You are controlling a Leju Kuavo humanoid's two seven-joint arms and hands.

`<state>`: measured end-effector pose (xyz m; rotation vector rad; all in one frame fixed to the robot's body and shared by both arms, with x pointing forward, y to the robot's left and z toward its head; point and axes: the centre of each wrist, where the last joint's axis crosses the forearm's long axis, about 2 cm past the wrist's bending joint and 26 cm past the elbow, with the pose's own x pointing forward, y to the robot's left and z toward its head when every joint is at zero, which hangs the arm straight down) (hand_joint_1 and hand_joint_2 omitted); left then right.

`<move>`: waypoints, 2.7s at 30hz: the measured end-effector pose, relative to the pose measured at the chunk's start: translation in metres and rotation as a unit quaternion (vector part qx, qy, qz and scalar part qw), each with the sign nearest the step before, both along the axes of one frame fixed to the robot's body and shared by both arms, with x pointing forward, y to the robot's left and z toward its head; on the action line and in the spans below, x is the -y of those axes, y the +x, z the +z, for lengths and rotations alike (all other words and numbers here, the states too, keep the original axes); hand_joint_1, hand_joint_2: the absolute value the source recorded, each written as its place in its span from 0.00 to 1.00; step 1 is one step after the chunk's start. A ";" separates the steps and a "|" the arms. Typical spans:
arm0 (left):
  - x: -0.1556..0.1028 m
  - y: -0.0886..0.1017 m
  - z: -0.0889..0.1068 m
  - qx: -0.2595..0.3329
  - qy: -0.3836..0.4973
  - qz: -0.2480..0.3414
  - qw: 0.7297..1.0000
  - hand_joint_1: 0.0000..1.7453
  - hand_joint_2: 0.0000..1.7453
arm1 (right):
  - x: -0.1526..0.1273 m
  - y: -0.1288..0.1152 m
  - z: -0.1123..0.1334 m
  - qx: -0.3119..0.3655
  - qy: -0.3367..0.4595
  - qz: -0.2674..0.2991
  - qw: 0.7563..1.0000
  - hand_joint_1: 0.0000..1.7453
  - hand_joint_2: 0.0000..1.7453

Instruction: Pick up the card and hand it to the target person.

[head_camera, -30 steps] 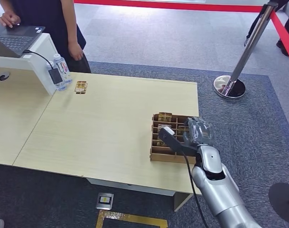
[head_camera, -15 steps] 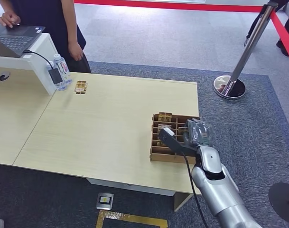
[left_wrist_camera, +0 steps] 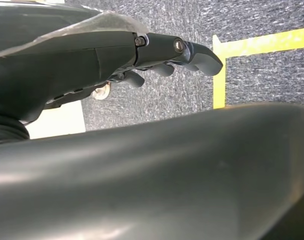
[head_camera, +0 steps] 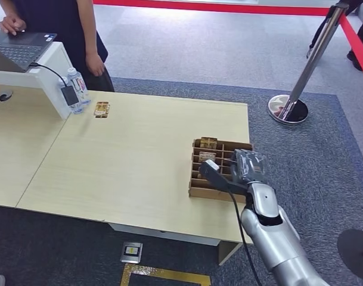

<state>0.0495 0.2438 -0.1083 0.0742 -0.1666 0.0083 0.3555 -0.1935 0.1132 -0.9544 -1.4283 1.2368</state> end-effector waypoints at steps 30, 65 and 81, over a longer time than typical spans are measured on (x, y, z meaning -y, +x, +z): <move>0.000 -0.001 0.000 0.010 -0.003 0.006 1.000 0.00 0.00 | 0.013 -0.033 0.061 0.126 0.040 0.055 0.990 1.00 1.00; 0.002 0.005 0.001 0.018 -0.007 -0.006 1.000 0.00 0.00 | -0.065 0.060 0.180 0.256 0.060 0.132 0.956 1.00 1.00; 0.002 0.007 0.001 0.019 -0.009 -0.024 1.000 0.00 0.00 | -0.107 0.067 0.193 0.243 0.065 0.174 0.952 1.00 1.00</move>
